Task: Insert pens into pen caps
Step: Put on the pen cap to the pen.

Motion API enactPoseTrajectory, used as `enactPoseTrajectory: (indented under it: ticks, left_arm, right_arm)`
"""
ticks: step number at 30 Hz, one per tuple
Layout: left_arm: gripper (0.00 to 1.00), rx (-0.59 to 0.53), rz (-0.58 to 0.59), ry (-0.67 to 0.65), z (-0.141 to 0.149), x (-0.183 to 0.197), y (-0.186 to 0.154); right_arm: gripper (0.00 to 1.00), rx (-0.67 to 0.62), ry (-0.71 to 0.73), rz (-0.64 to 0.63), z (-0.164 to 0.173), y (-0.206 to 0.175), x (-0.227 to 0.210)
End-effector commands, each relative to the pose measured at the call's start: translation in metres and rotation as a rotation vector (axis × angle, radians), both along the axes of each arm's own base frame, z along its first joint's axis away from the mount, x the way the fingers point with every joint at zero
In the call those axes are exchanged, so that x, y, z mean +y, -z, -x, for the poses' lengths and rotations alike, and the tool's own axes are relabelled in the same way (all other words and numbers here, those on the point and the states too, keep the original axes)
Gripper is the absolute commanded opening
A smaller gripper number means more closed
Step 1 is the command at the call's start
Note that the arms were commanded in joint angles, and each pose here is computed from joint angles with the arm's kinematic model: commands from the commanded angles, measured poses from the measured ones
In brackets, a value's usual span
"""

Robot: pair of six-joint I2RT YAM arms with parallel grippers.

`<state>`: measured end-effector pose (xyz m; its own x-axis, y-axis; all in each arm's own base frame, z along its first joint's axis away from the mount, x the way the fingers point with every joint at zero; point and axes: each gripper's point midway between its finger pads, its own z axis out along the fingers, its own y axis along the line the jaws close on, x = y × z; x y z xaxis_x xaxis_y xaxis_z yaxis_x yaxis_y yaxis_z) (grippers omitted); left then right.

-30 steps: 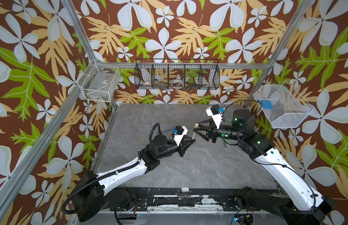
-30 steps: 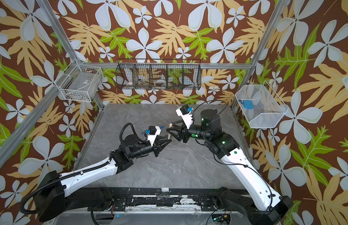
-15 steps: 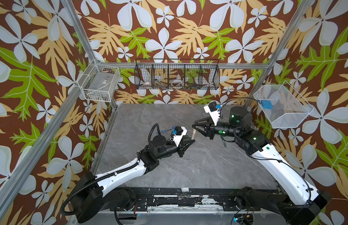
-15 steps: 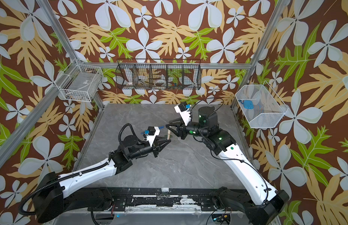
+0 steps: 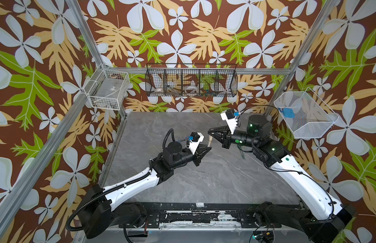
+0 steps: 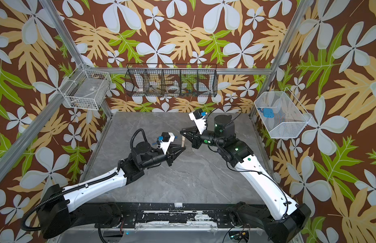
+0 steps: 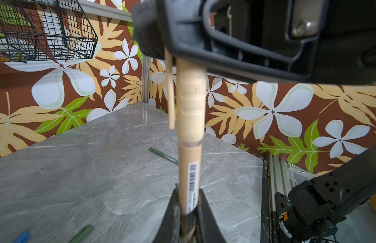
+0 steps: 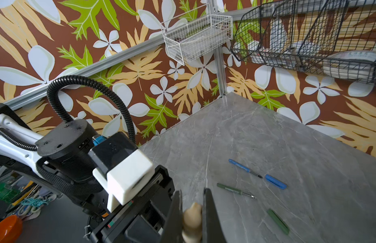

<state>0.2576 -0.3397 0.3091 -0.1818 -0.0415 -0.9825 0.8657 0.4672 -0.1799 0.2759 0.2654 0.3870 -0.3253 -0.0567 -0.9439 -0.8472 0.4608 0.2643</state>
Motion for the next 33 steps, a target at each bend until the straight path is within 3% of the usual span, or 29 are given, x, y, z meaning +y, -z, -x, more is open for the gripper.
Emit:
enactPoseTrajectory:
  ticks: [1, 11, 23, 33]
  left_arm:
    - [0.0, -0.167, 0.144, -0.022, -0.004, 0.001, -0.062]
    - [0.0, -0.28, 0.195, -0.046, -0.008, 0.001, -0.105]
    - [0.0, -0.313, 0.193, -0.049, -0.006, 0.003, -0.122]
    - [0.0, -0.373, 0.286, -0.086, -0.001, 0.02, -0.159]
  right_arm:
    - [0.0, 0.128, -0.014, 0.055, 0.009, 0.03, -0.001]
    - [0.0, 0.193, 0.024, 0.084, 0.012, 0.061, -0.008]
    - [0.0, 0.246, 0.044, 0.094, 0.015, 0.091, -0.012]
    - [0.0, 0.334, 0.006, 0.052, 0.025, 0.116, -0.007]
